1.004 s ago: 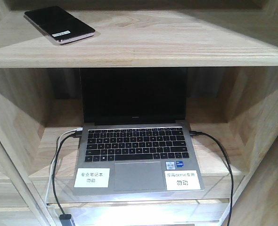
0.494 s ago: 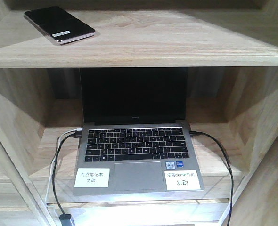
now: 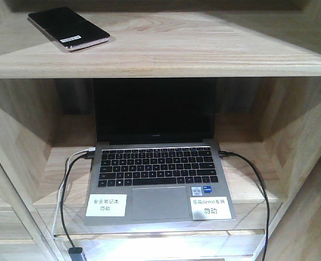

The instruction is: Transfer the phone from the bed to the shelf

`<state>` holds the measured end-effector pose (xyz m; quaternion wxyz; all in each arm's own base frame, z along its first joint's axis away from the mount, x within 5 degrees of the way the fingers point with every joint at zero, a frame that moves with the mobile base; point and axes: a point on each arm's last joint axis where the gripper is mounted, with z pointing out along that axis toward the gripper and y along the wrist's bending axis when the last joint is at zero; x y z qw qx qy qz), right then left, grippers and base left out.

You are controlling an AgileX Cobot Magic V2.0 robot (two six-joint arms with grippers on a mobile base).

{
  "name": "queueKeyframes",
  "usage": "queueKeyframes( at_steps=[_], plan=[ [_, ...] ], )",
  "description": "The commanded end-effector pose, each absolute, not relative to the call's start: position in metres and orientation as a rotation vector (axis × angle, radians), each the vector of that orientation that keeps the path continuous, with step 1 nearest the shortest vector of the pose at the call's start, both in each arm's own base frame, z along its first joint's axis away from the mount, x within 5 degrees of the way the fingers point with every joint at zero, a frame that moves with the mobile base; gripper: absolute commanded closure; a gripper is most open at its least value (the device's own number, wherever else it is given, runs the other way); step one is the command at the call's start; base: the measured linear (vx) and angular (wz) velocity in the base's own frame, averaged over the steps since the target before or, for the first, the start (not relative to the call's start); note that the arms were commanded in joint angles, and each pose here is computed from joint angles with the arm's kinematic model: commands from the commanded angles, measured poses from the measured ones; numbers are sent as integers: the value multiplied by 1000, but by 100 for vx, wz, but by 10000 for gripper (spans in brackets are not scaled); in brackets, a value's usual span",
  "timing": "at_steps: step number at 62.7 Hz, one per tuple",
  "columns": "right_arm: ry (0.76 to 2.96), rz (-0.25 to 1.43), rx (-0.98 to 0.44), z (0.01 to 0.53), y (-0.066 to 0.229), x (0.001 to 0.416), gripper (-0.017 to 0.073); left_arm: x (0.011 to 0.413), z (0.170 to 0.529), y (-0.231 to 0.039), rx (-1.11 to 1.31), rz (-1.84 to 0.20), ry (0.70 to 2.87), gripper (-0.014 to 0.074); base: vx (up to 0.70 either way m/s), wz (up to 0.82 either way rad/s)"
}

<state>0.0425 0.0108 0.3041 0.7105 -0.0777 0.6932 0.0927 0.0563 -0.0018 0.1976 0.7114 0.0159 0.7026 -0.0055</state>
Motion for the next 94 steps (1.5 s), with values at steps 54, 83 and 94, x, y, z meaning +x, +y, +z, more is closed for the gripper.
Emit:
queueKeyframes(
  at_steps=[54, 83, 94],
  plan=[
    [1599, -82, 17, 193, -4, 56, 564, 54, 212, -2, 21, -30, 1459, 592, 0, 0],
    [1595, -74, 24, 193, -3, 56, 564, 54, 212, -2, 21, -30, 1459, 592, 0, 0],
    [1595, -74, 24, 193, -3, 56, 564, 54, 212, -2, 21, -30, 1459, 592, 0, 0]
  ],
)
